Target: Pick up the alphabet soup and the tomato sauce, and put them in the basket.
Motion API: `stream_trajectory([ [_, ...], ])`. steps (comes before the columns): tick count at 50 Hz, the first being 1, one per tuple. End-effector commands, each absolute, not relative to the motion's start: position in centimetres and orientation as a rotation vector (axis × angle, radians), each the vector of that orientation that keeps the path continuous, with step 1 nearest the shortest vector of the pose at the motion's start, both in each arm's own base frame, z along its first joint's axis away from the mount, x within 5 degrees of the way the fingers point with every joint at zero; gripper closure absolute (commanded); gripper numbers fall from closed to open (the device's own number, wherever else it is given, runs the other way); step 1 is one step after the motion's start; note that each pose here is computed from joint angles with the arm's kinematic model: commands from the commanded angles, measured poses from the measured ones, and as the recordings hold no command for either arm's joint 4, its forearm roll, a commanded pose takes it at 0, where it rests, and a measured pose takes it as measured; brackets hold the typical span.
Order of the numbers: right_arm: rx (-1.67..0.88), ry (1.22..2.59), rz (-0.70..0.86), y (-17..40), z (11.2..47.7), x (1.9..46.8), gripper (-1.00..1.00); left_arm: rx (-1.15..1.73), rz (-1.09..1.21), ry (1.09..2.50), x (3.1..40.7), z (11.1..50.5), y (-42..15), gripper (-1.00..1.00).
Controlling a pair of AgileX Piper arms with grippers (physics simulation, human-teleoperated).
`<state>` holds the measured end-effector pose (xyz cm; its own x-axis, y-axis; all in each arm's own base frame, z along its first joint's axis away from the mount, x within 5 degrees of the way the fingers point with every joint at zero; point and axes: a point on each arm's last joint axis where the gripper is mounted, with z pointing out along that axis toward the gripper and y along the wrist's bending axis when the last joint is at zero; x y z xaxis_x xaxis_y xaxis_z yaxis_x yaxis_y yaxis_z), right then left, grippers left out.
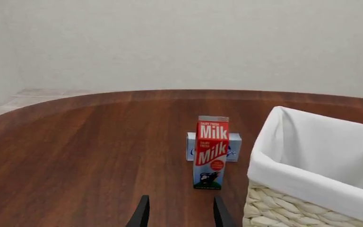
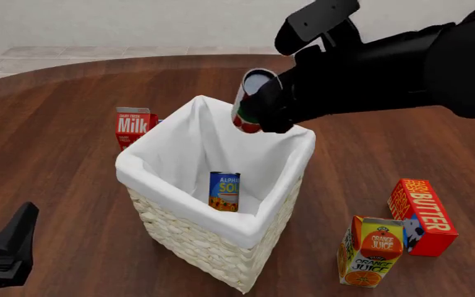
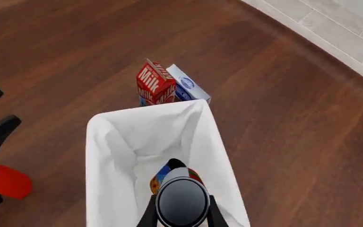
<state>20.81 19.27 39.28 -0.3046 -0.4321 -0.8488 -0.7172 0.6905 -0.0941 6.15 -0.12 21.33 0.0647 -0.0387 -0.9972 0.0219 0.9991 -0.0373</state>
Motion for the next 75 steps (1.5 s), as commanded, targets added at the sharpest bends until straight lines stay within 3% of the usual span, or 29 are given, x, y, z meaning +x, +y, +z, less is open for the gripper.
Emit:
stream_trajectory([
  [1, -0.915, 1.951, 0.412, 20.3, 38.9, 20.1, 1.00, -0.015, -0.046, 1.505, 6.1, 21.3, -0.1, -1.00],
  [75, -0.995, 2.106, 0.408, 22.0, 32.2, 19.7, 1.00, -0.017, -0.050, 1.505, 6.2, 21.3, -0.1, -1.00],
])
